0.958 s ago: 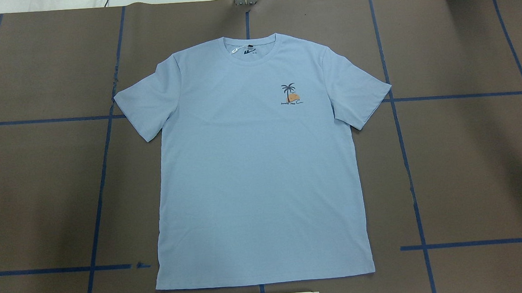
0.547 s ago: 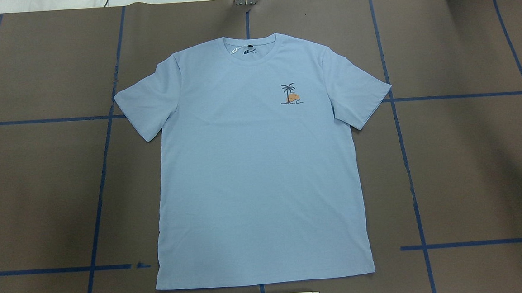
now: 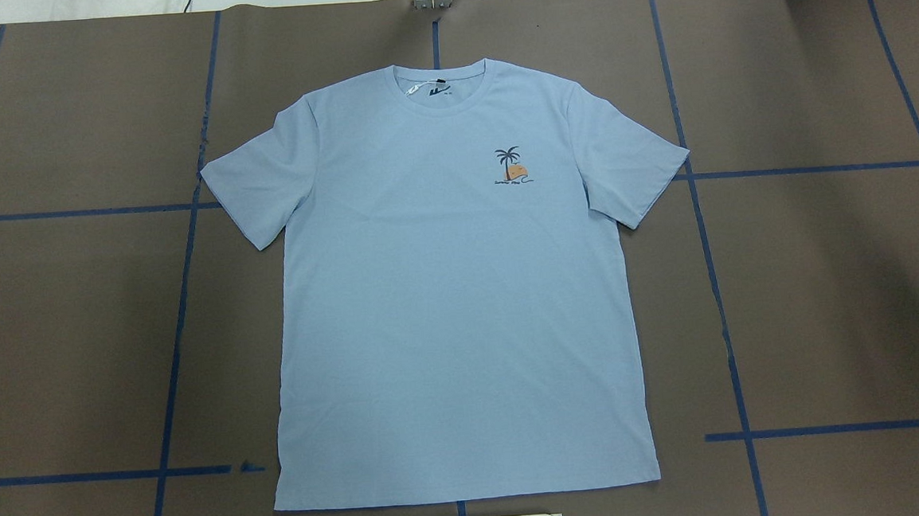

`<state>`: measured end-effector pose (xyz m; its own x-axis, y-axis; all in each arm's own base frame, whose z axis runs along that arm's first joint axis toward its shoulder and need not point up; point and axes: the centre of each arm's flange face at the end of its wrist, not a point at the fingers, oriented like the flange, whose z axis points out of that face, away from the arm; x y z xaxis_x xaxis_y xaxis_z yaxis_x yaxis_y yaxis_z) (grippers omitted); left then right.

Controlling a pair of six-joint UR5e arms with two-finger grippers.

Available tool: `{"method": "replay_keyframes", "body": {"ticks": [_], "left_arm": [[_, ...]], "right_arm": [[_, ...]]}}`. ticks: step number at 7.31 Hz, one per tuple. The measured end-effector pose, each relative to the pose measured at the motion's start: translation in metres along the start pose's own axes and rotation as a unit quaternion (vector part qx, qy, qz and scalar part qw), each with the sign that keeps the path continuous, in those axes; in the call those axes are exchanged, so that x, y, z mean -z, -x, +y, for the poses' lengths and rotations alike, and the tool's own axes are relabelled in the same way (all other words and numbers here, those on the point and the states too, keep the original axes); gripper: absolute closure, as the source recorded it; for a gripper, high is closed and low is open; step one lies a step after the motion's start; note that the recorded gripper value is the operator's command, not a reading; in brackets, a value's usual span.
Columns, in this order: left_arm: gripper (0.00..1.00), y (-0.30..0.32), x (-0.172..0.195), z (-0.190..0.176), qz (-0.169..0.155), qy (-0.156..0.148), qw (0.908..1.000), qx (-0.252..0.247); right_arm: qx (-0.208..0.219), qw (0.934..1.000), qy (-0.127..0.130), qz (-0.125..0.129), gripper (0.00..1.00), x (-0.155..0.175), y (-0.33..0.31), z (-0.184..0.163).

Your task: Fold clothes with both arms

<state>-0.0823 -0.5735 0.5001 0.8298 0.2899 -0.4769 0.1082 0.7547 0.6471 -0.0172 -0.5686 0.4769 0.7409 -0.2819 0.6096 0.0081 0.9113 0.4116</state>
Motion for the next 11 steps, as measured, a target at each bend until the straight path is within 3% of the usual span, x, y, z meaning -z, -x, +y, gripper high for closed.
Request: {"method": "replay_keyframes", "body": {"ticks": [2, 4, 6, 7, 11], "left_arm": [[0.0, -0.004, 0.001, -0.007, 0.003, -0.014, 0.9997, 0.022], [0.0, -0.006, 0.002, -0.007, 0.011, -0.016, 0.9995, 0.025], [0.0, -0.008, 0.001, -0.004, 0.023, -0.013, 0.9993, 0.025], [0.0, -0.009, 0.001, -0.003, 0.025, -0.012, 0.9993, 0.025], [0.0, -0.009, 0.0, -0.001, 0.026, -0.011, 0.9993, 0.025]], "right_arm": [[-0.05, 0.9976, -0.028, -0.039, 0.05, -0.032, 0.042, -0.026], [-0.103, 0.9913, -0.049, -0.065, 0.18, -0.079, 0.101, -0.048], [-0.136, 0.9871, -0.069, -0.051, 0.27, -0.131, 0.174, -0.07], [-0.14, 0.9867, -0.072, -0.041, 0.39, -0.154, 0.203, -0.071], [-0.139, 0.9889, -0.051, -0.015, 0.43, -0.215, 0.252, -0.039]]}}
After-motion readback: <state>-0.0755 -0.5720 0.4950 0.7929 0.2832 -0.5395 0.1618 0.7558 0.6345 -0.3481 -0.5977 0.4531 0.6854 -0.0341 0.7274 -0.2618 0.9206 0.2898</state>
